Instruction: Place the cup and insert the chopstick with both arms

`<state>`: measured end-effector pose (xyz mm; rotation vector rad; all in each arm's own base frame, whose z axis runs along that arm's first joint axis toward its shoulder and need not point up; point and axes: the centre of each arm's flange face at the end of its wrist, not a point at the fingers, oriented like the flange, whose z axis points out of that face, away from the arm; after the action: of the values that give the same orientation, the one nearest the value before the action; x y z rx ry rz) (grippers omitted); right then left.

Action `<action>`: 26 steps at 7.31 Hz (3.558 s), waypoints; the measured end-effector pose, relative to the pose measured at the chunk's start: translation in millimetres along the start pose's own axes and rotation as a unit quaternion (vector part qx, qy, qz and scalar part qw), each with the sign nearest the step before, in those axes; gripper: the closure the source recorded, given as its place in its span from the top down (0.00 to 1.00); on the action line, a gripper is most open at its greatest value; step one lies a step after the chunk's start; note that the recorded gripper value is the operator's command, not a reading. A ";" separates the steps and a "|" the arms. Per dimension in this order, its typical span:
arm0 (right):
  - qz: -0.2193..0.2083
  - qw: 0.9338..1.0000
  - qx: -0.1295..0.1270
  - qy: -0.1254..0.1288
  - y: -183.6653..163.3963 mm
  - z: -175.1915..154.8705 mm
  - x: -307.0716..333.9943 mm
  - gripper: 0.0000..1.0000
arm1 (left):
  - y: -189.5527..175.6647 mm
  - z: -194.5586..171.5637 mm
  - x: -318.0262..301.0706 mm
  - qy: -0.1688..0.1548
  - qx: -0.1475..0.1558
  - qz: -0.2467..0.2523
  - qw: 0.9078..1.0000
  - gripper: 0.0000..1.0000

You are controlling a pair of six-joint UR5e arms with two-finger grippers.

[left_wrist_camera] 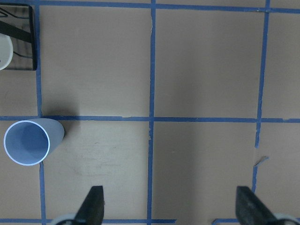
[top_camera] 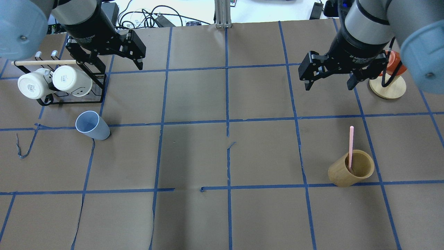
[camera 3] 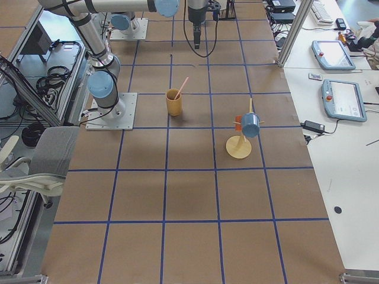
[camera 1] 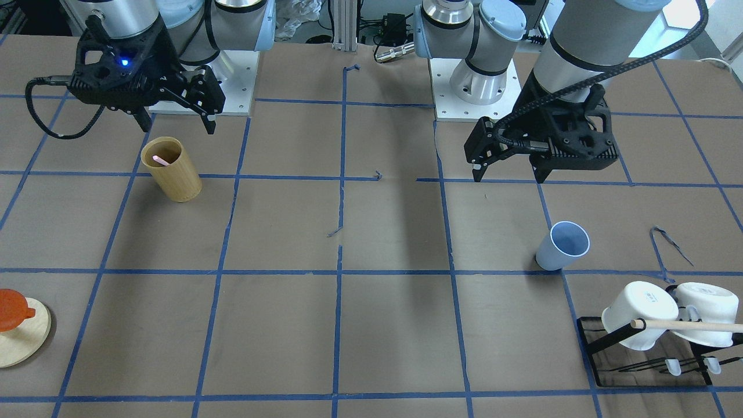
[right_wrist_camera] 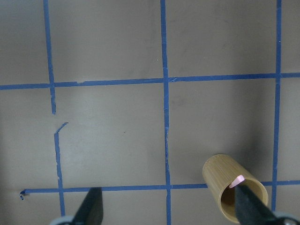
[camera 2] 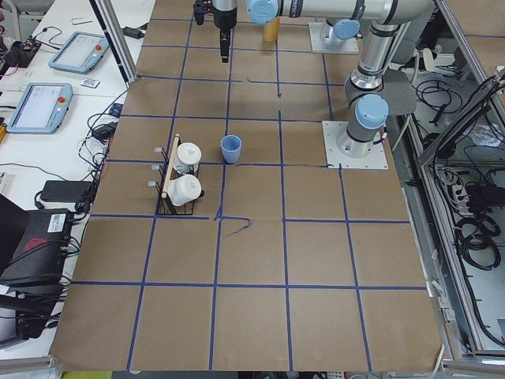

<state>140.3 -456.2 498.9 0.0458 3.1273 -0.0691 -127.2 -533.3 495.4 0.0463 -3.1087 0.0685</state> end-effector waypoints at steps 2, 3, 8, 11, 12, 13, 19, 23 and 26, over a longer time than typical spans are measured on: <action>0.000 1.000 0.001 -0.001 -0.1 -0.2 -0.2 1.00 | -8.1 11.9 -36.8 -0.001 -0.012 -0.013 1.000 1.00; 0.000 1.000 0.001 -0.001 -0.1 -0.2 -0.2 1.00 | -14.7 31.3 -61.7 -0.001 -0.020 -0.013 1.000 1.00; -0.038 0.996 -0.021 0.076 -5.7 23.4 21.9 1.00 | -41.8 175.4 -129.6 -0.038 -0.003 0.014 0.999 0.98; -0.082 0.992 -0.041 0.085 -2.9 66.4 31.1 1.00 | -21.6 226.3 -155.8 -0.064 -0.050 0.006 0.997 0.95; -0.097 0.991 -0.038 0.084 -3.1 74.7 34.5 0.99 | -9.4 240.0 -155.8 -0.064 -0.066 0.004 0.996 0.51; -0.114 0.989 -0.035 0.083 -4.1 77.3 36.7 0.99 | -4.8 248.3 -156.1 -0.062 -0.072 0.003 0.995 0.01; -0.199 0.978 -0.031 0.043 -8.3 78.8 59.7 1.00 | -30.2 235.0 -156.4 -0.055 -0.025 -0.005 0.998 0.00; -0.228 0.973 -0.023 0.042 -12.3 94.4 100.4 0.99 | -80.3 202.6 -24.3 -0.012 0.037 -0.113 0.993 0.00; -0.236 0.971 -0.032 0.036 18.1 119.4 102.1 0.97 | -91.7 219.6 120.7 0.033 0.039 -0.253 0.966 0.00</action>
<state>40.2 -440.5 377.4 -0.7109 3.1305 0.0296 -251.9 -638.1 284.1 0.8107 -2.9193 0.1726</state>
